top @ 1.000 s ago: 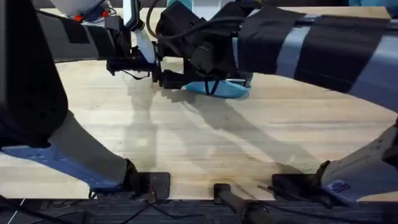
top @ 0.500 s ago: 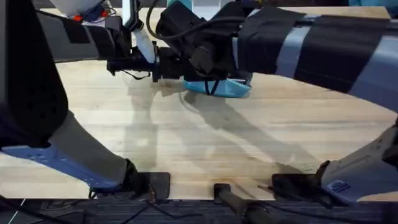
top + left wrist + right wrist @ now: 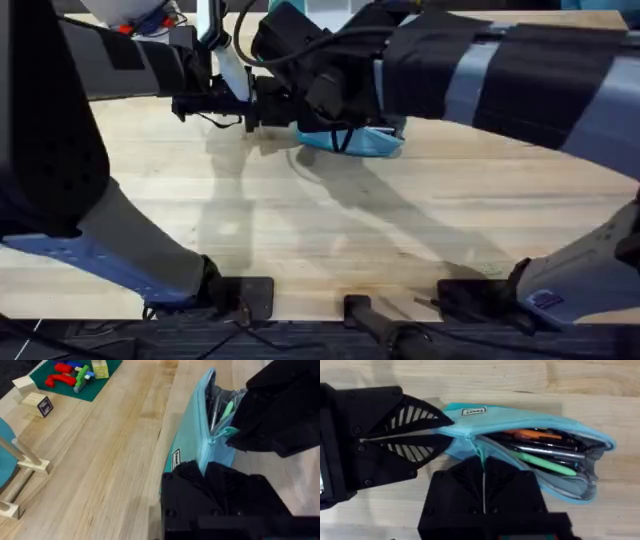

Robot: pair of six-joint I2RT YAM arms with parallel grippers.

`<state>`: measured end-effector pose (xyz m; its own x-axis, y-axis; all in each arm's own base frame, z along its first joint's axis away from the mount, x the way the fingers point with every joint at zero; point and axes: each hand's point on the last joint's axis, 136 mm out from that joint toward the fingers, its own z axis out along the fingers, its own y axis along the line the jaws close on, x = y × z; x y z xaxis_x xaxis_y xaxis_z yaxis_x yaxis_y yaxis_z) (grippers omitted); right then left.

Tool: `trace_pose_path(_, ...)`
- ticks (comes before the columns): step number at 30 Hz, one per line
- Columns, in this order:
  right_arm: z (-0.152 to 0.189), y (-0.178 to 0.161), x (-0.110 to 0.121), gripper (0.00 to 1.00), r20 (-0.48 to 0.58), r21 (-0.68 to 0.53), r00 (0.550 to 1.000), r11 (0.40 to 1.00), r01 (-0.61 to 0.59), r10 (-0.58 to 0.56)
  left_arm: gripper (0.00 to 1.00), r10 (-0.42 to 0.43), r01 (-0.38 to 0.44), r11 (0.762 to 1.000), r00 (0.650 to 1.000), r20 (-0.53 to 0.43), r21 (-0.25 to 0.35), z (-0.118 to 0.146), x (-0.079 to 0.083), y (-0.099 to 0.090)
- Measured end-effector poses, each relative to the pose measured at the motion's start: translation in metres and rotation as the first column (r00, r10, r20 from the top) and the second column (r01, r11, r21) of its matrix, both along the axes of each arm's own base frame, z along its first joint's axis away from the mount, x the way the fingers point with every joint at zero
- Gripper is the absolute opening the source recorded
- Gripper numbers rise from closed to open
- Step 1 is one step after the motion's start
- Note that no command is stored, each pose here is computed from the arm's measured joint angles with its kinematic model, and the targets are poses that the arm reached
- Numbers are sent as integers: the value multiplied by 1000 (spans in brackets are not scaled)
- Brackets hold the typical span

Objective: Unzip the bag, pick up the pens from the table one at a time and place them inside, then zip the bag closed.

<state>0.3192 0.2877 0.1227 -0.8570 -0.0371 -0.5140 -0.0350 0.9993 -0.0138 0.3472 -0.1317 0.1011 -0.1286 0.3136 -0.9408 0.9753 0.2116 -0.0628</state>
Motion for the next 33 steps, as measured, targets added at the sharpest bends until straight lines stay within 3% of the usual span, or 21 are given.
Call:
trace_pose_path(12,-1,-2,-1,30,-12,-92,990,985,-143,143,42,0,0,1000,1000,-1,0,0,0,0)
trace_pose_path(22,4,-4,-1,30,-27,-177,955,939,-294,294,42,0,0,1000,1000,0,-1,0,0,0)
trace_pose_path(33,2,-19,4,31,-141,-11,942,951,-309,305,41,-3,3,1000,1000,-5,-5,0,-1,-1)
